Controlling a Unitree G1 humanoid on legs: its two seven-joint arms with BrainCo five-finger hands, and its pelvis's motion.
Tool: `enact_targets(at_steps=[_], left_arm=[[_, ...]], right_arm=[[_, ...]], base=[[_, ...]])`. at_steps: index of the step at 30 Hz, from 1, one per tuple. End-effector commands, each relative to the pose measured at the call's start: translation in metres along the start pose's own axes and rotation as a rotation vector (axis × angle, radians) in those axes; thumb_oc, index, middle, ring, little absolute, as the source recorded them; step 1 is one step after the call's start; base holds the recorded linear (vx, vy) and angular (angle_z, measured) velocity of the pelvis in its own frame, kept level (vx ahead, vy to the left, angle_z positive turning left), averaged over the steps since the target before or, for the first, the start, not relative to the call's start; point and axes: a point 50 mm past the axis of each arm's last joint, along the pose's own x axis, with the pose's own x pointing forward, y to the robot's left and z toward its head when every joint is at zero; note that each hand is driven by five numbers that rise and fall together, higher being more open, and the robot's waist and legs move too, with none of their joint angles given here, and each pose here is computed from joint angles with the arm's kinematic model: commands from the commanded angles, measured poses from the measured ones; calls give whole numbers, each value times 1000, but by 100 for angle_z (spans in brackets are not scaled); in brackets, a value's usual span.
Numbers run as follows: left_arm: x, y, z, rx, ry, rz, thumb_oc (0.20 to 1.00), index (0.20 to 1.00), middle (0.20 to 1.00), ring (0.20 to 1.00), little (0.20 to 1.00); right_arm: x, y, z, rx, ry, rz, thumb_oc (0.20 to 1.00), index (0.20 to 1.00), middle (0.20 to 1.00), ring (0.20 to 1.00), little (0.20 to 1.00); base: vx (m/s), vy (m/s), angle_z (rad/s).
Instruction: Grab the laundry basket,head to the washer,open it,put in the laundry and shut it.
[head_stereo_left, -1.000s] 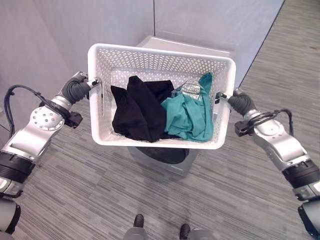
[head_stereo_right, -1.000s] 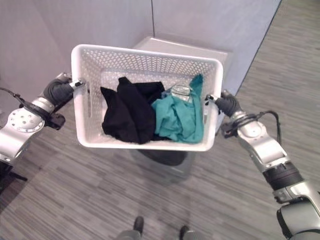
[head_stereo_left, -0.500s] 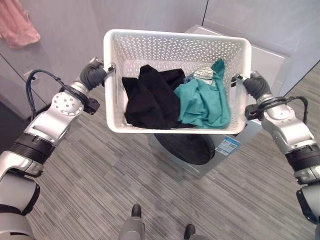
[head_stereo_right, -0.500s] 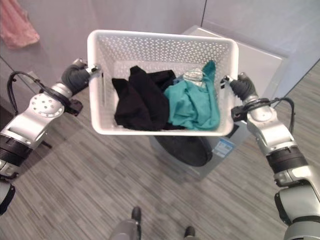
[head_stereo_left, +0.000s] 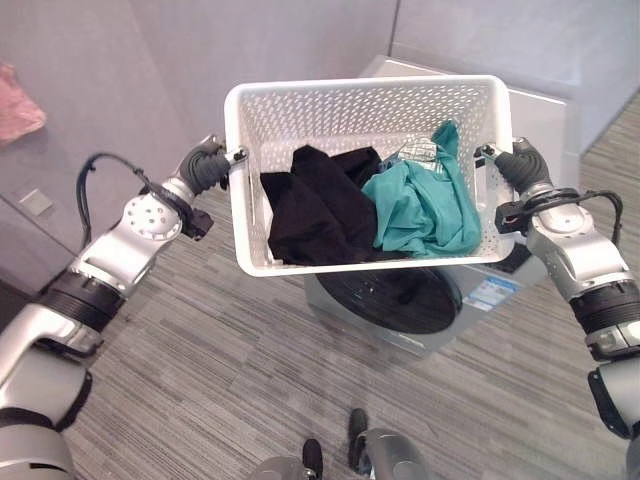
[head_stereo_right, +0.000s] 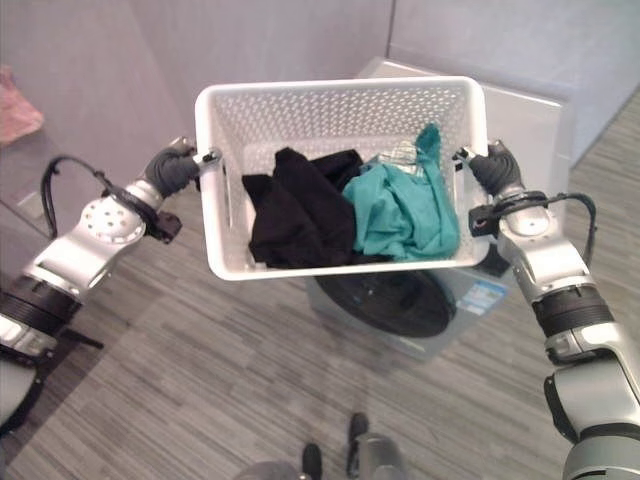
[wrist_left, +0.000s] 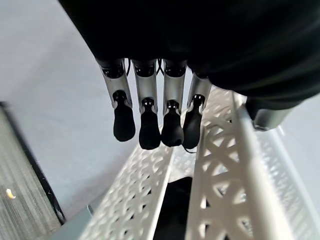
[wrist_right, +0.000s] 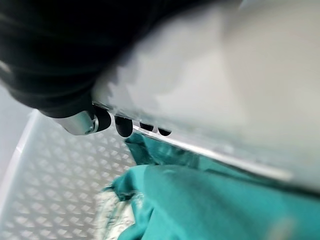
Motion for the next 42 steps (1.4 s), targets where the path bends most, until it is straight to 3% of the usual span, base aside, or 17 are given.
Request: enact_targets(at_steps=[1, 7, 16, 25, 34, 35, 36, 37, 40, 41, 42], left_arm=[[-17, 90, 14, 36, -16, 318, 200, 200, 200, 200, 200], [-27, 98, 15, 84, -9, 305, 200, 200, 200, 200, 200], [-11, 90, 13, 110, 11, 291, 200, 200, 200, 200, 200], [0, 89, 14, 106, 38, 282, 200, 200, 200, 200, 200], [8, 109, 39, 114, 2, 328, 200, 200, 200, 200, 200], [9, 105, 39, 114, -4, 320, 200, 200, 200, 200, 200], [9, 105, 38, 114, -4, 320, 200, 200, 200, 200, 200], [12, 100, 39, 106, -11, 310, 200, 200, 200, 200, 200], [22, 94, 44, 108, -14, 300, 200, 200, 200, 200, 200], [24, 93, 46, 103, -19, 307, 256, 256, 256, 256, 256], [24, 93, 46, 102, -19, 308, 256, 256, 256, 256, 256]], right_arm=[[-3, -74, 21, 8, -39, -269, 200, 200, 200, 200, 200], [-14, -109, -3, -72, 102, -374, 200, 200, 200, 200, 200], [-15, -107, -14, -13, 114, -401, 200, 200, 200, 200, 200], [-22, -136, -15, -38, 170, -501, 200, 200, 200, 200, 200], [-6, -118, -15, -133, 235, -407, 200, 200, 200, 200, 200], [-5, -114, -19, -153, 255, -392, 354, 354, 354, 354, 354], [-5, -114, -19, -154, 255, -392, 576, 576, 576, 576, 576], [-4, -113, -20, -172, 268, -389, 1000, 1000, 1000, 1000, 1000], [4, -111, -12, -192, 302, -388, 1000, 1000, 1000, 1000, 1000], [8, -107, -7, -186, 290, -387, 1000, 1000, 1000, 1000, 1000], [8, -107, -7, -186, 289, -387, 1000, 1000, 1000, 1000, 1000]], base=[[183, -24, -3], [215, 127, -35], [140, 163, -30], [50, -57, -13], [37, -78, -1], [146, 121, -4], [91, 89, -30], [102, 79, -27], [102, 115, -2], [26, 80, -1], [8, 80, 0]])
